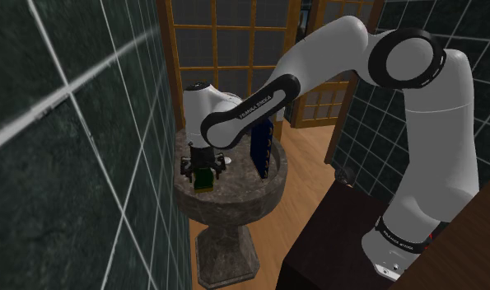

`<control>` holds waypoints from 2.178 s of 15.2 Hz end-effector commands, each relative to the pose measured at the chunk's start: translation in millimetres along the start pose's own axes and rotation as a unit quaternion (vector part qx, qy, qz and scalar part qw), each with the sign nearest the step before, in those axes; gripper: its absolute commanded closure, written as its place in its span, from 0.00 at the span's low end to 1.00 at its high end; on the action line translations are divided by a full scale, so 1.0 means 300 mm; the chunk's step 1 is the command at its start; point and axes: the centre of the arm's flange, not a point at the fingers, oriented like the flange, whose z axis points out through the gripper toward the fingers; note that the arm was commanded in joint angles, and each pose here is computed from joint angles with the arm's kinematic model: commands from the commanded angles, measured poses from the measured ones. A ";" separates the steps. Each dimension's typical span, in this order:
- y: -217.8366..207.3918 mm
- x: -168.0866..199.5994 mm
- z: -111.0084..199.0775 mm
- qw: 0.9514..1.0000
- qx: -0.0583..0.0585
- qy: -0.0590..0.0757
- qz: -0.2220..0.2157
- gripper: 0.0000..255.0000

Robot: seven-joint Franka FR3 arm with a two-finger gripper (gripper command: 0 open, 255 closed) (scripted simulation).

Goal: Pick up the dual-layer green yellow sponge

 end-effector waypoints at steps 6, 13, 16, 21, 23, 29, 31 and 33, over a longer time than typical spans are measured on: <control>-0.013 -0.001 0.124 1.000 0.000 0.000 0.003 0.00; -0.013 -0.002 0.137 1.000 0.000 0.000 0.003 1.00; -0.012 -0.002 0.137 1.000 0.000 0.000 0.003 1.00; -0.014 0.000 0.081 1.000 0.000 0.000 0.003 1.00; -0.014 0.000 0.046 1.000 0.000 0.000 0.003 1.00; -0.016 0.002 -0.060 1.000 0.000 0.000 0.003 1.00; -0.016 0.003 -0.095 1.000 0.000 0.000 0.003 1.00; -0.017 0.003 -0.130 1.000 0.000 0.000 0.003 1.00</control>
